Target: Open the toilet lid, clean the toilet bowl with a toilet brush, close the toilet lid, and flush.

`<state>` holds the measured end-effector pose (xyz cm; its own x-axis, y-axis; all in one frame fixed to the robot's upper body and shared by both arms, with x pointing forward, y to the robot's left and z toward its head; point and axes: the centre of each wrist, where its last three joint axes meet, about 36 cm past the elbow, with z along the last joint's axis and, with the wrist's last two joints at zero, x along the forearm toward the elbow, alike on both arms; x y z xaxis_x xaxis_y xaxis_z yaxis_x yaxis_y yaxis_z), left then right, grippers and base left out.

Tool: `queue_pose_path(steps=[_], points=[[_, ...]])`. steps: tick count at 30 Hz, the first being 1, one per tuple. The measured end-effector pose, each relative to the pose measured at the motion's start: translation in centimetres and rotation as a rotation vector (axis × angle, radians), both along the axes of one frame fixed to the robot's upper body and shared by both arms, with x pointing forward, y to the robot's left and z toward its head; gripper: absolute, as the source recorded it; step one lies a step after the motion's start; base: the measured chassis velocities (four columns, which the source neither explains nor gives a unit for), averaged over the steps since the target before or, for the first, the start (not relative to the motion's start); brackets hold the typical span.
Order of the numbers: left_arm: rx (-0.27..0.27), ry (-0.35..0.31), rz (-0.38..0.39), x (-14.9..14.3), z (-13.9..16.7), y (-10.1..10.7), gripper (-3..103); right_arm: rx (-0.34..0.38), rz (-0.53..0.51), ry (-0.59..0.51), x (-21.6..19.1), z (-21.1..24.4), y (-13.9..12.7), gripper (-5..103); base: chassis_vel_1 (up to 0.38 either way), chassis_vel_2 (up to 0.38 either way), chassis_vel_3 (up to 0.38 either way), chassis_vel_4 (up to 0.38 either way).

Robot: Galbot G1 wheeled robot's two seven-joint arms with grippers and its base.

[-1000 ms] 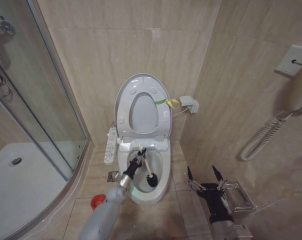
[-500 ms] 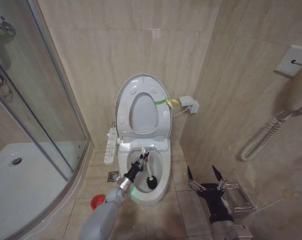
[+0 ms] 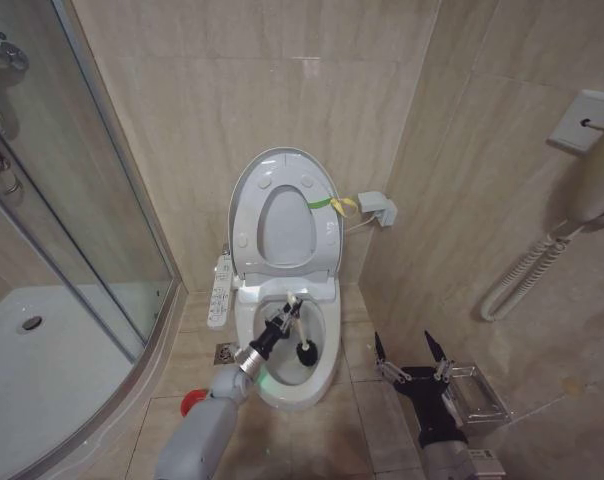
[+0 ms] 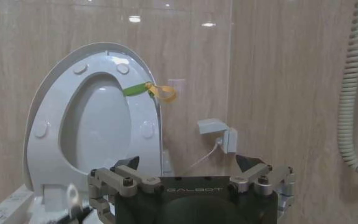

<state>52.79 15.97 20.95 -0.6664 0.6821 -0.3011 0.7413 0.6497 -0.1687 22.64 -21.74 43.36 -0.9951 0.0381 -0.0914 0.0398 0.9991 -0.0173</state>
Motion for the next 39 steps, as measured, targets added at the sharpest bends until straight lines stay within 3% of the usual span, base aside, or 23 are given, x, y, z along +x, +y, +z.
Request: queue_pose_path(steps=[5, 11, 15, 21, 27, 30, 36, 39], points=[[0.05, 0.008, -0.063, -1.2, -2.6, -1.2, 19, 0.0, 0.0, 0.0, 0.0, 0.0, 0.0, 100, 0.0, 0.0, 0.0, 0.0], [0.072, -0.03, -0.083, -0.3, -1.8, -1.0, 22, 0.0, 0.0, 0.0, 0.0, 0.0, 0.0, 100, 0.0, 0.0, 0.0, 0.0], [0.019, -0.09, -0.075, 1.4, 0.8, -2.1, 21, 0.0, 0.0, 0.0, 0.0, 0.0, 0.0, 100, 0.0, 0.0, 0.0, 0.0], [-0.015, -0.085, -0.072, 1.3, 0.8, -3.3, 21, 0.0, 0.0, 0.0, 0.0, 0.0, 0.0, 100, 0.0, 0.0, 0.0, 0.0], [0.014, -0.033, -0.066, -0.2, -2.1, -2.6, 19, 0.0, 0.0, 0.0, 0.0, 0.0, 0.0, 100, 0.0, 0.0, 0.0, 0.0], [0.028, -0.038, -0.062, 0.1, -2.1, -1.9, 19, 0.0, 0.0, 0.0, 0.0, 0.0, 0.0, 100, 0.0, 0.0, 0.0, 0.0], [0.032, -0.107, -0.049, 1.8, 0.6, -0.6, 19, 0.0, 0.0, 0.0, 0.0, 0.0, 0.0, 100, 0.0, 0.0, 0.0, 0.0], [0.093, -0.18, -0.075, 2.9, 2.7, 0.9, 19, 0.0, 0.0, 0.0, 0.0, 0.0, 0.0, 100, 0.0, 0.0, 0.0, 0.0]])
